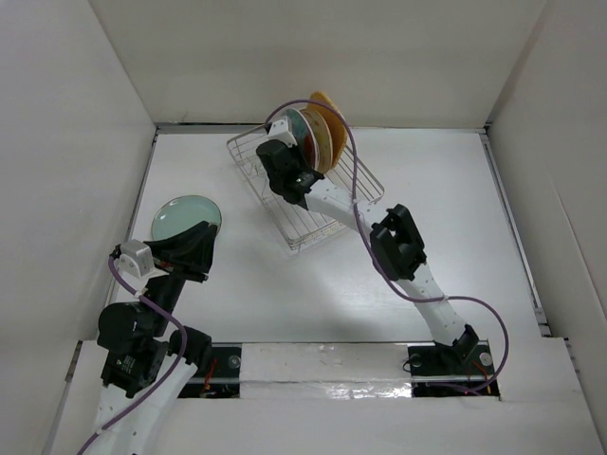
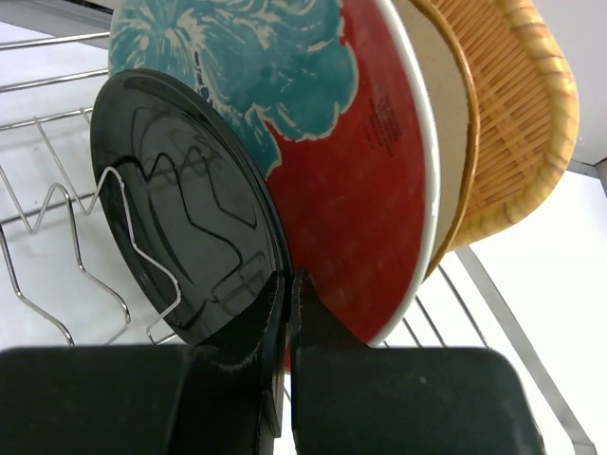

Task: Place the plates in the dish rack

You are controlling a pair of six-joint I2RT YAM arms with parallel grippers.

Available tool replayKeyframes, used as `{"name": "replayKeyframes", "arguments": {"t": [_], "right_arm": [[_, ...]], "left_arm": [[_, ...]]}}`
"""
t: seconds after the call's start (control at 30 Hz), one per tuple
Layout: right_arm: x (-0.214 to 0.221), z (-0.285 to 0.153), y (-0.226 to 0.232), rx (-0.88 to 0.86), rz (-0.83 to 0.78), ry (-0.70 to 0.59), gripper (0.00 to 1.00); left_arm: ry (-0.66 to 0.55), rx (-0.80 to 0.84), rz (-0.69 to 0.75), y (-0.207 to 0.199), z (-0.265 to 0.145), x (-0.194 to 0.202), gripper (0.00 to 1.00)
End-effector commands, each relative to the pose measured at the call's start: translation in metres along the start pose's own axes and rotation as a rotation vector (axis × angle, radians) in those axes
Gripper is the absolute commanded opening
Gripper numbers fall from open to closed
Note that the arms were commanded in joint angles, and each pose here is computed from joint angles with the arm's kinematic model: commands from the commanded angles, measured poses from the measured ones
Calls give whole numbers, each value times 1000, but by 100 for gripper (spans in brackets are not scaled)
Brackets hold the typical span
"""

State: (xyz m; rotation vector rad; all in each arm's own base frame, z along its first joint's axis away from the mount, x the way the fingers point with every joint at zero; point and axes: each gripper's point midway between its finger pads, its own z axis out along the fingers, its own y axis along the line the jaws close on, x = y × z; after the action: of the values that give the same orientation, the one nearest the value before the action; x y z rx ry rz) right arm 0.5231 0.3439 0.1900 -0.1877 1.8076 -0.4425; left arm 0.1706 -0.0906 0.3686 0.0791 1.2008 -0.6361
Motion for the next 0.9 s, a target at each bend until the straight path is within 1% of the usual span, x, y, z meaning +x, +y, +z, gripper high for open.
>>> {"name": "replayKeyframes", "arguments": {"t": [0.0,0.07,0.1,0.13,0.17,0.2,0.23,0.27,0.3,0.33,0.4,0.43,0.5,0.53,0.57,0.6,0.63,0.67,0.7,0.73,0.77,0.83,0.87], "right_arm": [[-27,-4,-9,39,89,-49,0],[-19,-10,2,19,73,-50,0],[-18,-10,4,14,87,-52,2],[-15,-10,6,7,89,-48,15],[-12,-14,12,-12,87,-46,22],[-18,-17,9,-17,110,-51,29],[-21,-19,7,-23,123,-56,41],[-21,-21,8,-46,128,-56,45],[-37,-27,0,-60,165,-74,47],[-43,-31,-3,-73,181,-83,51],[-51,-38,-7,-111,198,-95,55],[-69,-53,-15,-131,229,-123,56],[-78,-75,-9,-196,248,-154,56],[-98,-97,-13,-245,282,-191,57],[-104,-110,-7,-298,288,-209,57],[-113,-121,-6,-323,315,-236,57],[-107,-129,-1,-349,305,-232,46],[-118,-151,0,-407,343,-251,37],[-120,-161,0,-428,363,-264,25],[-100,-167,6,-442,337,-243,0],[-112,-189,-5,-474,384,-272,0],[-102,-203,-11,-527,432,-261,0],[-73,-212,-2,-578,398,-228,0]], "left_arm": [[-34,31,-5,-7,3,-10,23],[-34,31,-5,-7,3,-10,22],[-32,30,-5,-7,3,-10,23],[-32,30,-5,-7,3,-10,22],[-31,30,-5,-7,3,-9,23],[-29,29,-5,-7,4,-9,22],[-28,27,-6,-6,4,-8,22],[-25,26,-6,-6,4,-8,22],[-24,24,-6,-6,5,-7,23],[-22,22,-4,-5,5,-7,23],[-22,17,-4,-4,5,-7,23],[-23,9,-3,-3,6,-7,22],[-23,0,-3,-1,6,-7,22],[-23,-13,-3,1,6,-7,22],[-23,-27,-5,4,7,-6,22],[-25,-46,-22,7,8,-6,22],[-33,-112,-35,18,8,-6,21],[-18,-150,-49,25,11,-1,18],[-8,-183,-67,30,13,2,12],[-10,-228,-111,36,15,2,0],[24,-256,-131,40,21,11,0],[50,-283,-208,41,30,16,0],[94,-306,-234,43,38,28,0]]}}
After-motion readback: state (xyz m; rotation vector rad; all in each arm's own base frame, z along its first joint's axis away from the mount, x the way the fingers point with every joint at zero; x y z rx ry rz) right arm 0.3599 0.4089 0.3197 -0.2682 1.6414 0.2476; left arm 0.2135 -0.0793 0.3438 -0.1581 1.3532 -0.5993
